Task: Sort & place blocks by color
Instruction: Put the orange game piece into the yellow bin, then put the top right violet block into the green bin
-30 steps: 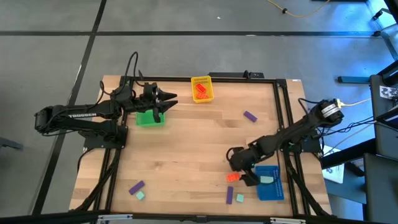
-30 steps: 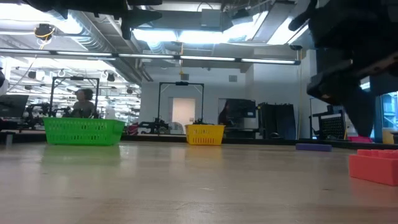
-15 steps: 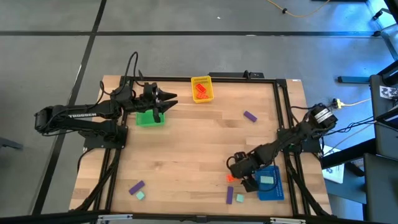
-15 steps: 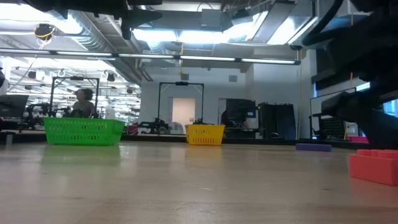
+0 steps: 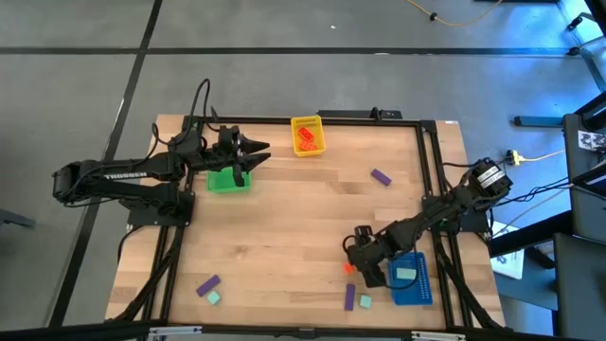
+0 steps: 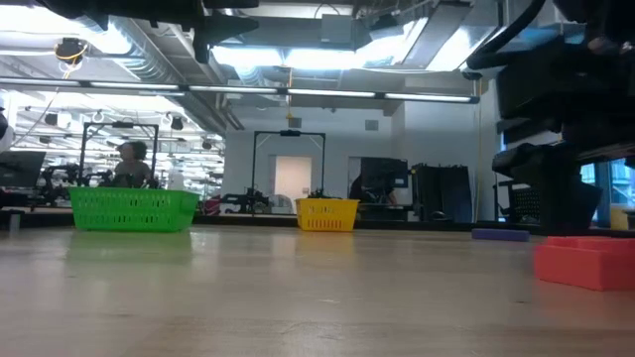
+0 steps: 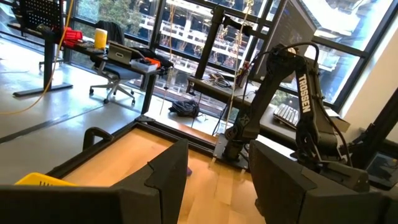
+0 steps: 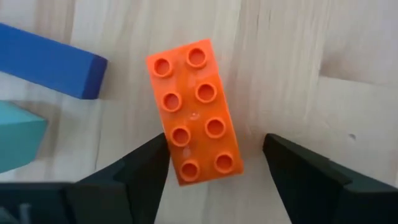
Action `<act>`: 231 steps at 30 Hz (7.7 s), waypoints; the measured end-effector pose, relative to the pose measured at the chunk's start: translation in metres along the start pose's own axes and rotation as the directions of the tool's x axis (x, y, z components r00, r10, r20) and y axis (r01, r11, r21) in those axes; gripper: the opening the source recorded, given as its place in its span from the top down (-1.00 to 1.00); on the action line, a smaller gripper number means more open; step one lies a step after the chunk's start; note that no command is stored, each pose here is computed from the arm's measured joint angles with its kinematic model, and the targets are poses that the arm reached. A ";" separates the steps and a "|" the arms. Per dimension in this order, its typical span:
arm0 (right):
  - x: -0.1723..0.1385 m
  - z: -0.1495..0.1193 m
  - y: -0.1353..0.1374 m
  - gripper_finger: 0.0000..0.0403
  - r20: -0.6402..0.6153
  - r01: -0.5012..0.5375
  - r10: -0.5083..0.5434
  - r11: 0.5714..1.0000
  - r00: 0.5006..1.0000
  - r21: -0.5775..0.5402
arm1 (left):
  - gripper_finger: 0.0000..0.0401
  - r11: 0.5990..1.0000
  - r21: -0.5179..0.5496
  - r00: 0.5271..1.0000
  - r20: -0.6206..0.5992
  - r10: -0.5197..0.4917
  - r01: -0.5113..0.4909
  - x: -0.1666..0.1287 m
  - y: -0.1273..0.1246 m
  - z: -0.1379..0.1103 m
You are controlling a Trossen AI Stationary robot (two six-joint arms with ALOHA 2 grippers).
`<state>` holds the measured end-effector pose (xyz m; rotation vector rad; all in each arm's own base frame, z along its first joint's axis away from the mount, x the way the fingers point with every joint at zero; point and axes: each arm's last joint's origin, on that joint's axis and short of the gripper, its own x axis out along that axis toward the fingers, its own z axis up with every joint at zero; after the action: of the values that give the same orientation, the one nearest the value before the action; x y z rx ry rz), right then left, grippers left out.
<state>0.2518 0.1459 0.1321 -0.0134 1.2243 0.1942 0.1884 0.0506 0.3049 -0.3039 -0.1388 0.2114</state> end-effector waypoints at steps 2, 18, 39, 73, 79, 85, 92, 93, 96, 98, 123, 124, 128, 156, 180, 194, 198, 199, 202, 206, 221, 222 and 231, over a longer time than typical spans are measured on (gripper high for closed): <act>0.001 0.000 0.000 -0.24 -0.002 0.006 -0.006 1.000 1.000 0.000 | 0.19 1.000 0.000 1.000 0.000 0.000 0.000 0.000 0.000 0.000; 0.003 0.000 0.000 0.25 -0.002 0.015 -0.015 0.999 1.000 -0.049 | 0.19 1.000 0.017 1.000 0.001 0.002 -0.002 0.000 0.000 0.000; -0.002 -0.001 0.000 0.25 -0.006 -0.016 0.016 1.000 1.000 -0.019 | 0.19 1.000 0.018 1.000 0.001 0.003 -0.003 0.000 0.000 0.000; -0.095 0.013 -0.104 0.22 0.814 -0.254 -0.219 0.879 0.538 0.404 | 0.19 1.000 0.017 1.000 -0.002 -0.007 0.007 0.000 0.000 0.000; -0.108 0.019 -0.124 0.23 0.863 -0.240 -0.290 0.880 0.414 0.411 | 0.19 1.000 0.018 1.000 -0.002 -0.007 0.008 0.000 0.000 0.000; -0.110 0.019 -0.130 0.24 0.867 -0.245 -0.285 0.881 0.410 0.405 | 0.19 1.000 0.018 1.000 -0.003 -0.008 0.008 0.000 0.000 0.000; -0.110 0.019 -0.130 0.21 0.867 -0.249 -0.282 0.880 0.411 0.404 | 0.19 1.000 0.018 1.000 -0.002 -0.007 0.008 0.000 0.000 0.000; -0.110 0.019 -0.130 0.23 0.867 -0.250 -0.282 0.880 0.411 0.404 | 0.19 1.000 0.018 1.000 -0.002 -0.006 0.006 0.000 0.000 0.000; -0.110 0.019 -0.130 0.25 0.867 -0.249 -0.281 0.880 0.412 0.404 | 0.19 1.000 0.018 1.000 0.003 0.008 -0.008 0.000 0.000 0.000; -0.109 0.018 -0.130 0.24 0.864 -0.247 -0.282 0.880 0.418 0.407 | 0.19 1.000 0.018 1.000 0.007 0.021 -0.021 0.000 0.001 0.000; -0.121 0.078 -0.215 0.20 0.699 0.026 -0.384 0.885 0.604 0.464 | 0.19 1.000 0.021 0.996 0.091 -0.012 0.010 0.000 -0.002 0.008; -0.121 0.078 -0.215 0.20 0.697 0.025 -0.383 0.885 0.606 0.465 | 0.19 1.000 0.021 0.996 0.091 -0.012 0.010 0.000 -0.002 0.008; -0.121 0.078 -0.215 0.20 0.697 0.023 -0.379 0.886 0.609 0.462 | 0.19 1.000 0.021 0.996 0.091 -0.012 0.010 0.000 -0.002 0.008; -0.071 0.063 -0.289 0.19 0.477 -0.005 -0.556 0.648 0.681 0.762 | 0.19 1.000 0.020 0.996 0.092 -0.007 0.005 0.000 -0.002 0.008; -0.050 0.093 -0.348 0.11 0.222 0.124 -0.575 0.501 0.787 0.857 | 0.19 1.000 0.020 0.996 0.094 -0.004 0.002 0.000 -0.002 0.009; -0.050 0.092 -0.348 -0.33 0.202 0.133 -0.601 0.466 0.774 0.875 | 0.19 1.000 0.019 0.996 0.093 -0.005 0.003 0.000 -0.002 0.009; -0.050 0.092 -0.348 -0.33 0.207 0.145 -0.597 0.487 0.775 0.861 | 0.19 1.000 0.019 0.996 0.093 -0.004 0.003 0.000 -0.002 0.009; -0.051 0.093 -0.348 -0.33 0.209 0.150 -0.597 0.495 0.775 0.856 | 0.19 1.000 0.019 0.996 0.093 -0.004 0.003 0.000 -0.002 0.009; -0.058 0.094 -0.346 -0.30 0.235 0.157 -0.595 0.532 0.769 0.832 | 0.19 1.000 0.019 0.996 0.093 -0.005 0.003 0.000 -0.002 0.009; -0.079 0.097 -0.340 -0.29 0.281 0.177 -0.592 0.596 0.755 0.783 | 0.19 1.000 0.019 0.996 0.093 -0.004 0.003 0.000 -0.002 0.009; -0.121 0.031 -0.240 -0.28 0.561 -0.046 -0.371 0.804 0.740 0.593 | 0.19 1.000 0.018 0.996 0.090 -0.004 0.003 0.000 -0.002 0.008; -0.124 0.026 -0.231 -0.28 0.606 -0.081 -0.363 0.811 0.708 0.580 | 0.19 1.000 0.019 0.996 0.089 -0.003 0.002 0.000 -0.002 0.008; -0.157 0.011 -0.182 -0.28 0.917 -0.277 -0.153 0.923 0.369 0.266 | 0.19 1.000 0.020 0.997 0.083 -0.007 0.005 0.000 -0.002 0.008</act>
<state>0.2396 -0.0536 0.2652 0.4520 0.0474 -0.0040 0.1871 0.0508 0.3127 -0.2755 -0.2196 0.2195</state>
